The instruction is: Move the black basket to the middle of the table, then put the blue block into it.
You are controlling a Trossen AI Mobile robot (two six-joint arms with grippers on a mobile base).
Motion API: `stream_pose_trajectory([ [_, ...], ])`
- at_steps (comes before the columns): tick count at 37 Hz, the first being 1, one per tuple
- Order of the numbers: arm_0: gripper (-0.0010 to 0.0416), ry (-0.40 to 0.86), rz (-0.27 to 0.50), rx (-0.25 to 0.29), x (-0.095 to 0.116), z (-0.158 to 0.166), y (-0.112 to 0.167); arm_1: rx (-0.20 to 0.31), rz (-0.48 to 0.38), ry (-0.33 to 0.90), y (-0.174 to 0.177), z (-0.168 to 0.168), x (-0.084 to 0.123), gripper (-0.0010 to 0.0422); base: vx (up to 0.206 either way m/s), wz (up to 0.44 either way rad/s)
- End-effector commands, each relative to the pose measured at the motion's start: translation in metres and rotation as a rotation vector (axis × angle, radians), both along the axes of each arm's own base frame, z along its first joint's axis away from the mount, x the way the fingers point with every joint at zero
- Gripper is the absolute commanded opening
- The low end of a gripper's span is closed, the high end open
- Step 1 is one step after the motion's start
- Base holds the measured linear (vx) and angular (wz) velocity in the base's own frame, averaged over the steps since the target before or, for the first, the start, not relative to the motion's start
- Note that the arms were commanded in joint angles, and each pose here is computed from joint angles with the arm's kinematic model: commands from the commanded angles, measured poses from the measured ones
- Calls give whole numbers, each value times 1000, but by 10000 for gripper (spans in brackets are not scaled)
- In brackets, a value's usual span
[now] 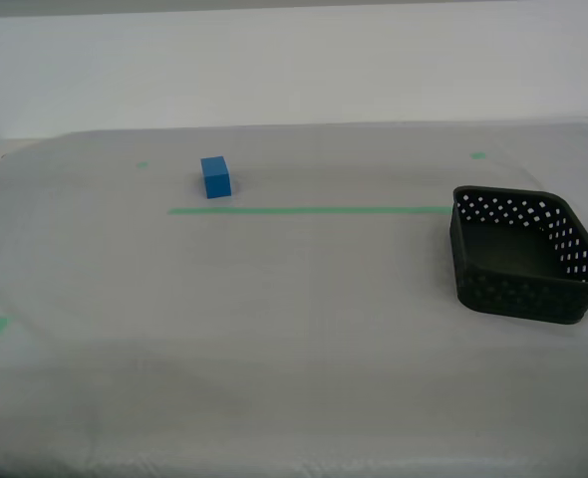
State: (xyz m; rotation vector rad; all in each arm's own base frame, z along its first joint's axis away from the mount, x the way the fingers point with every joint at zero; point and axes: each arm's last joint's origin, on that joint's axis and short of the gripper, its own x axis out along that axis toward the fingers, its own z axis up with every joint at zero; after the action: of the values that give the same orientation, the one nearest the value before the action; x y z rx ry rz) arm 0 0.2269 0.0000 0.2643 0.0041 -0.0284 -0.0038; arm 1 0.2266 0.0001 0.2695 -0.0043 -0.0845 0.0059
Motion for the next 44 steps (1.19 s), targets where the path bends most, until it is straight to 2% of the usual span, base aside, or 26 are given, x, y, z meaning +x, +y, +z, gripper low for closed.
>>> stream_pose_trajectory([
  [1,0,11,2,9,0,-1,0,2,1,-6,0,1,0,0,0,0],
  [16,0,93,1,27,0,-9,0,2,1,-6,0,1,0,0,0,0],
  [23,0,116,0,66,0,-11,0,2,1,-6,0,1,0,0,0,0],
  [30,0,271,-6,68,2,-7,0,2,1,-6,0,1,0,0,0,0],
  [38,0,389,-11,72,3,9,0,2,1,-6,0,1,0,0,0,0],
  [44,0,507,-21,101,-1,22,0,2,1,-6,0,1,0,0,0,0],
])
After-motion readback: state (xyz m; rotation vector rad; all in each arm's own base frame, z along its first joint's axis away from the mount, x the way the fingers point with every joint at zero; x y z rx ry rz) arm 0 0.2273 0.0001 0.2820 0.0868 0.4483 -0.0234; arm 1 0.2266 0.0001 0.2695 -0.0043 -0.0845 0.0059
